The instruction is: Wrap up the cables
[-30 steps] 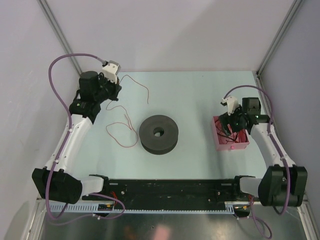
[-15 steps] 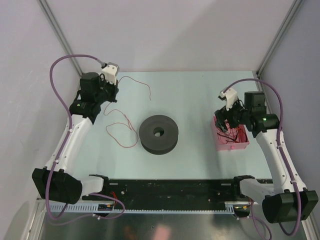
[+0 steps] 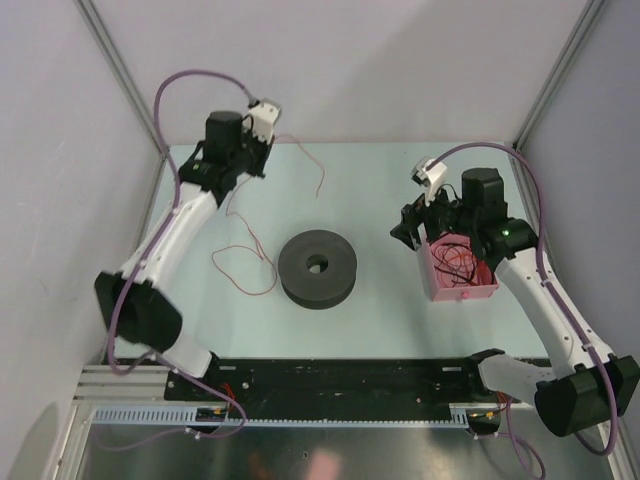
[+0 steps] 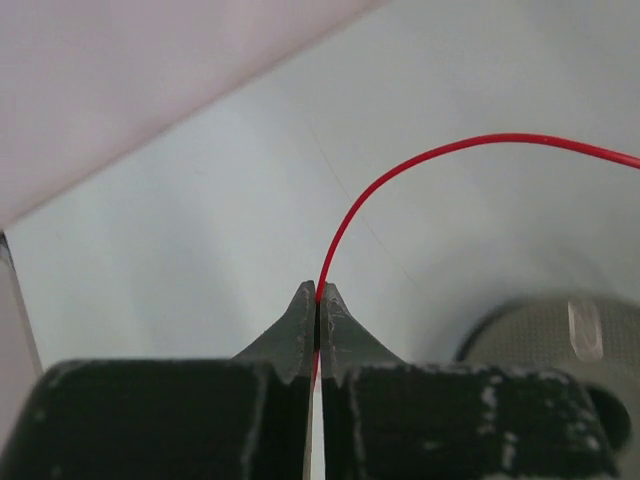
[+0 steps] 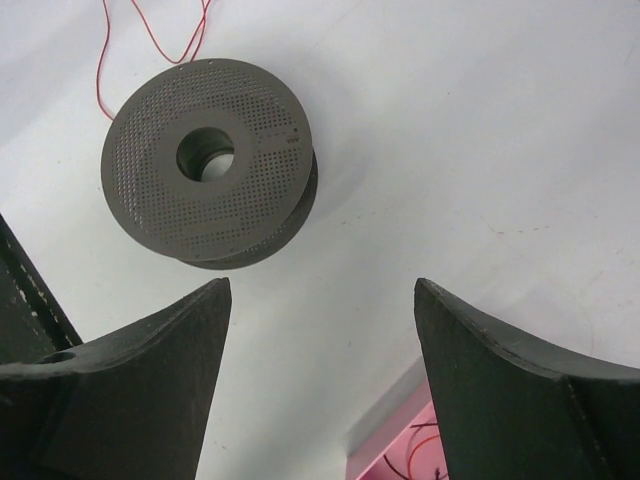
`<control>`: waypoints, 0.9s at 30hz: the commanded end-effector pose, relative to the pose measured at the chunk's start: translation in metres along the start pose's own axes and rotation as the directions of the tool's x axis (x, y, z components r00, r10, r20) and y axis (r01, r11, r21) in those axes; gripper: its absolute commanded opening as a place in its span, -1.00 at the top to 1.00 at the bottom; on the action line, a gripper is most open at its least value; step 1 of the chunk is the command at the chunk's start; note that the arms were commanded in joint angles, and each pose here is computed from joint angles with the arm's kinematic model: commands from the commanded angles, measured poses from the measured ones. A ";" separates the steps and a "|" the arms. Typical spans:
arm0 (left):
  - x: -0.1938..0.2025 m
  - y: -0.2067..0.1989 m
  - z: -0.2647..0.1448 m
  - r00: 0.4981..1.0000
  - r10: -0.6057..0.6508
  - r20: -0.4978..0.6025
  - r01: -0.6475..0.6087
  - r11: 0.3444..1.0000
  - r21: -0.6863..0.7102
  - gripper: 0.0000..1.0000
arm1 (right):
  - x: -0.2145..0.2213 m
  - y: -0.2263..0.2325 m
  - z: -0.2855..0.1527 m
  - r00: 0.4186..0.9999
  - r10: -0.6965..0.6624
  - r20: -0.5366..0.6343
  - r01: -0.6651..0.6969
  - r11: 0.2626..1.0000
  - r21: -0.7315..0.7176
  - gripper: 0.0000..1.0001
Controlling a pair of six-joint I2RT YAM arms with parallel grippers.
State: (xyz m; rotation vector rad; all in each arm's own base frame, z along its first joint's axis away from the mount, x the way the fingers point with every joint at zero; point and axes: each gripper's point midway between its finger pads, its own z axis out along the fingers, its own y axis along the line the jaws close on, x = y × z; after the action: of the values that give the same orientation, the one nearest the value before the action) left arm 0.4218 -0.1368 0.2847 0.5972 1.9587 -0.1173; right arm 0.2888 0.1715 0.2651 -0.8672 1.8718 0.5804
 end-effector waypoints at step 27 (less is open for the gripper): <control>-0.122 -0.066 0.161 0.940 0.239 0.242 -0.278 0.950 0.142 -0.27 | -0.063 -0.032 0.082 0.974 0.098 0.206 -0.100 0.995 -0.001 -0.58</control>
State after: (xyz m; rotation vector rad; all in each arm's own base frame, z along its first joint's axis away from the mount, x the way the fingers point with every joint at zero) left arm 0.5659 -0.2546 0.2687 0.8249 1.8028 -0.1713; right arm 0.3653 0.2300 0.2556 -0.6718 1.8287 0.7494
